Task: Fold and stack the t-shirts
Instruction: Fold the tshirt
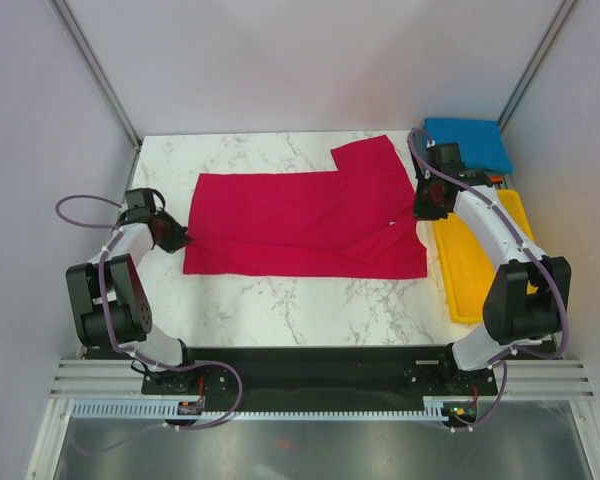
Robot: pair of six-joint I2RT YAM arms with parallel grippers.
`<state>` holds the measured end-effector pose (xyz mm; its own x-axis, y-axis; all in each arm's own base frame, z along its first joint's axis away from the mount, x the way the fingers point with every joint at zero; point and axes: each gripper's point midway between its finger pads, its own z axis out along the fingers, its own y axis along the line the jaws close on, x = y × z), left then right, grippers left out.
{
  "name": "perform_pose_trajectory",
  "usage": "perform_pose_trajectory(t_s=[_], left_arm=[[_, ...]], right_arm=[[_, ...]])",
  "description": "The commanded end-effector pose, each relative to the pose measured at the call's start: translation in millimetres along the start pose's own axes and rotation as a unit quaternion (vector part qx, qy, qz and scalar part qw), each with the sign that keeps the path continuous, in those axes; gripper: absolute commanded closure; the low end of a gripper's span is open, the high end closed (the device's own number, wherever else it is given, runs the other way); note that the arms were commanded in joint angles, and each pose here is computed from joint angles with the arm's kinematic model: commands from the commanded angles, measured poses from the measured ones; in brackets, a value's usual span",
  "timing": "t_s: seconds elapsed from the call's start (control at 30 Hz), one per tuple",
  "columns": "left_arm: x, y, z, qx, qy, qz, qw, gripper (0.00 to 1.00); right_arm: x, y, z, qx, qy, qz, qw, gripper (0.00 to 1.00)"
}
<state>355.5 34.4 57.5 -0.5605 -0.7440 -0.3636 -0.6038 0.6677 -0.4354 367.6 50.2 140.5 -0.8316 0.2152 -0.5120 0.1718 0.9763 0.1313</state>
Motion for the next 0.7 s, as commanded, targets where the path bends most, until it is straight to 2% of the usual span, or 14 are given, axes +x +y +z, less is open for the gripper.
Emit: perform_pose_trajectory(t_s=[0.0,0.33,0.67], left_arm=[[-16.2,-7.9,3.9,-0.001,-0.019,0.009,1.0,0.98],[-22.0,-5.4,7.2,-0.019,-0.027,0.017,0.999,0.98],[-19.3,-8.9,18.7,-0.04,-0.022,0.032,0.998,0.98]], right_arm=[[-28.0,7.3,-1.9,-0.005,-0.038,-0.013,0.999,1.0],[-47.2,4.3,6.1,0.018,-0.046,-0.016,0.999,1.0],[-70.4,15.6,6.8,0.005,-0.064,-0.026,0.998,1.0]])
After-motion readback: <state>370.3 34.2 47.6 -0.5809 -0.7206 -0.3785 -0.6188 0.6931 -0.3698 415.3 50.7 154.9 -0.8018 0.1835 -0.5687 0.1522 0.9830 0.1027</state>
